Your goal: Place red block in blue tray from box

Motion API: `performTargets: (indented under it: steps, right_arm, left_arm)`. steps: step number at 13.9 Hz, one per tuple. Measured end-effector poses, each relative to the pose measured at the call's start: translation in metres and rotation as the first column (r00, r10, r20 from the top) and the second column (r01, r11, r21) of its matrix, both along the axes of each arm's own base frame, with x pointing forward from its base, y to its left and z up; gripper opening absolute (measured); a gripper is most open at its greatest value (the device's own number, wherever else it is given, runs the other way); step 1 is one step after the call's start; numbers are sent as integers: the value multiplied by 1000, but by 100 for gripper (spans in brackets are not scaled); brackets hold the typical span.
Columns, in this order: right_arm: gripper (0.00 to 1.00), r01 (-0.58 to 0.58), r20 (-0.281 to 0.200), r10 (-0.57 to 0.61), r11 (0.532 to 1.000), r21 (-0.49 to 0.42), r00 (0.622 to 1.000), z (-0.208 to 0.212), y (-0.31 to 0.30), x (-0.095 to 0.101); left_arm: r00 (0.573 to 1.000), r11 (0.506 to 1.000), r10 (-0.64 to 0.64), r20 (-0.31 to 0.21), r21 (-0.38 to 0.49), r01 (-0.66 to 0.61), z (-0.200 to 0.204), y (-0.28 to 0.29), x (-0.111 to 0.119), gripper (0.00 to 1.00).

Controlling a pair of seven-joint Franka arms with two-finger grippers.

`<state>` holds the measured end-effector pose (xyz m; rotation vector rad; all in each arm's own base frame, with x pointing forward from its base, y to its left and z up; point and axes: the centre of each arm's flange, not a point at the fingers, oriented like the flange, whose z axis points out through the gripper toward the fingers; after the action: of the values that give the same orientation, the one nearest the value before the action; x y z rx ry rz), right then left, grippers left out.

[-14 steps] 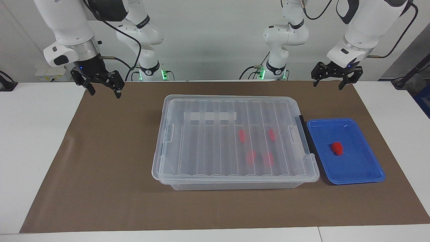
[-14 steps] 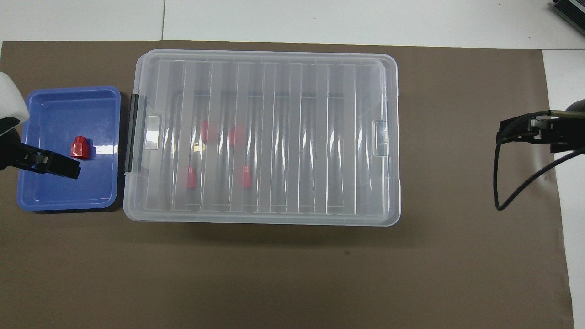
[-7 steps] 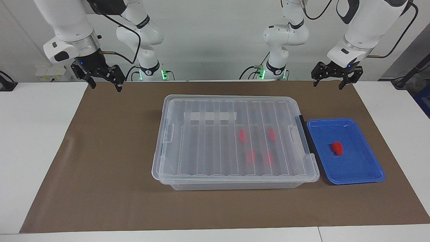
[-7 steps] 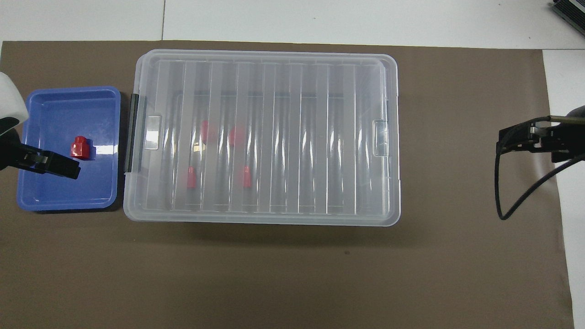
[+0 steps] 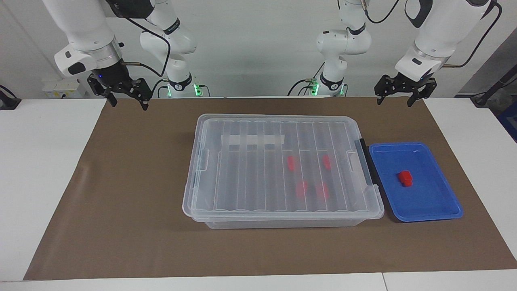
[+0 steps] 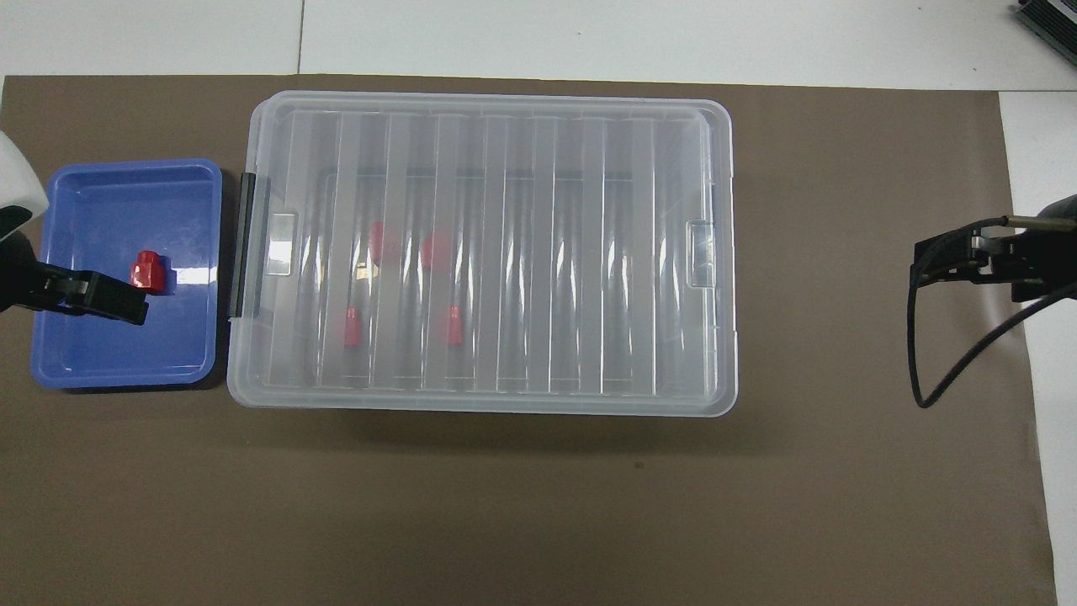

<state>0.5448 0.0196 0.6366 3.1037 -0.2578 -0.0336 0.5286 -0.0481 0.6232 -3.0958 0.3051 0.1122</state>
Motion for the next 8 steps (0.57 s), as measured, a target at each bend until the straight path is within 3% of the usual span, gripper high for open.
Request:
performTargets:
  steps: [8]
  right_arm:
    - [100,-5,-4,5,1000,0,1000,-2,3,0]
  left_arm:
    - [1000,1000,8,0,0,-8,0,0,0,100]
